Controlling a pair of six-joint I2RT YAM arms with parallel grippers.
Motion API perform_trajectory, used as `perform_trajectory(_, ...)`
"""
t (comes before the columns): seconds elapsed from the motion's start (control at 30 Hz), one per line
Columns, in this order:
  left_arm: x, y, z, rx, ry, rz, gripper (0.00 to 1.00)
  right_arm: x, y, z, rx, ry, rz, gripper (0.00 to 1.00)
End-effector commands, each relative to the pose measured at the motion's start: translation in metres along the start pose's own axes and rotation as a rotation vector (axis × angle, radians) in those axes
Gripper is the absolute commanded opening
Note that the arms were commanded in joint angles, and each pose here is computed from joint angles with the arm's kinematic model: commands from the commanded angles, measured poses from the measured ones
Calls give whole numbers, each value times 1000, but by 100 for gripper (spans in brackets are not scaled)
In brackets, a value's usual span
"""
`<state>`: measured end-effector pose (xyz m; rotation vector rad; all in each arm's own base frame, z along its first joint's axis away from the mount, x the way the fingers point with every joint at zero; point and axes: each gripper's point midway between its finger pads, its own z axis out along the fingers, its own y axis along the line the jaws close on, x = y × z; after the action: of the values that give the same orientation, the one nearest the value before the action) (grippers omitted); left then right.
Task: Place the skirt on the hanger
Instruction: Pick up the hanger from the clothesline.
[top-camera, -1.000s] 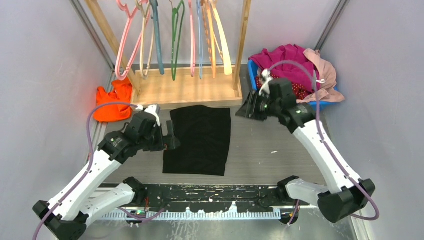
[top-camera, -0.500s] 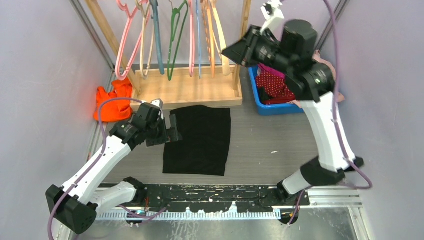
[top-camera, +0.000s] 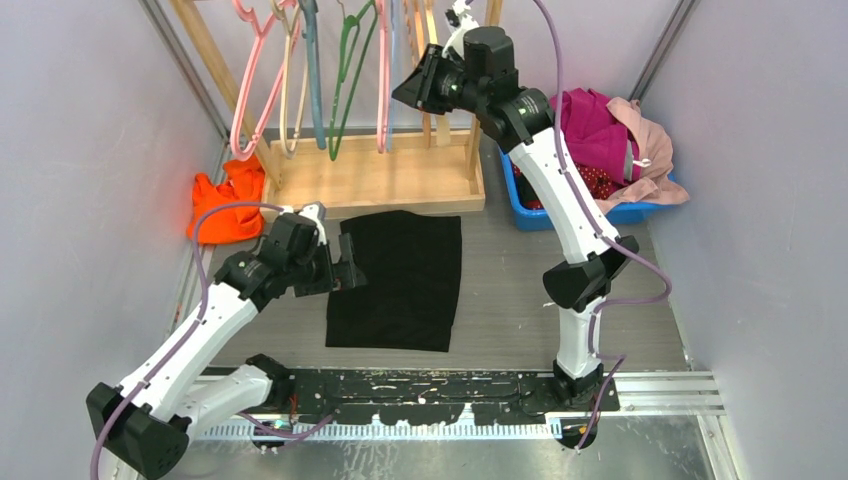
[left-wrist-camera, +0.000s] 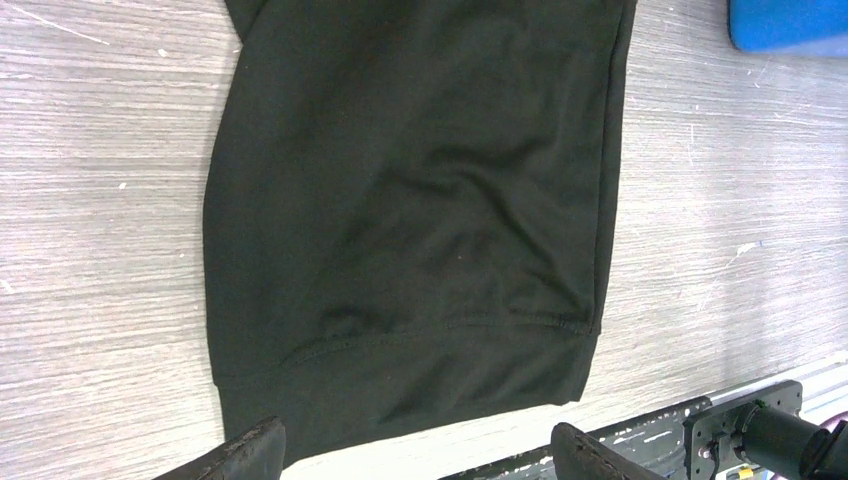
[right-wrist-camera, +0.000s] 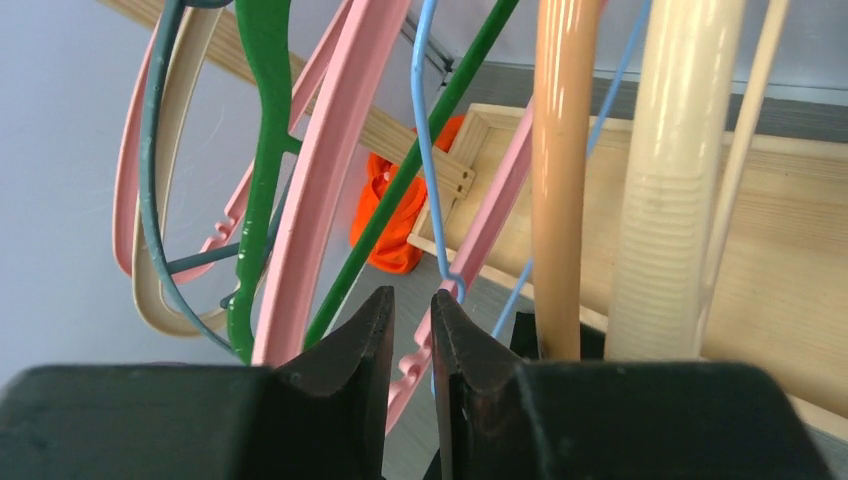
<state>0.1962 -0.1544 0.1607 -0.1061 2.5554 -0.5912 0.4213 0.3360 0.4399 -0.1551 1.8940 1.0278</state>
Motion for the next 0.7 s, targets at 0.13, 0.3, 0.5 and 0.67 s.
perform_trajectory(0.13,-6,-9,-8,65,-56,25,100,-53,23,-14,1,-212,-27,33)
perform_trajectory(0.3,-6,-9,-9,69,-60,29,100,-52,16,-4,24,-220,-35,37)
perform_trajectory(0.5,-7,-9,-10,72,-63,41,100,-53,3,6,95,-241,-60,38)
perform_trajectory(0.67,-8,-10,-13,75,-68,50,100,-51,-15,12,177,-255,-85,35)
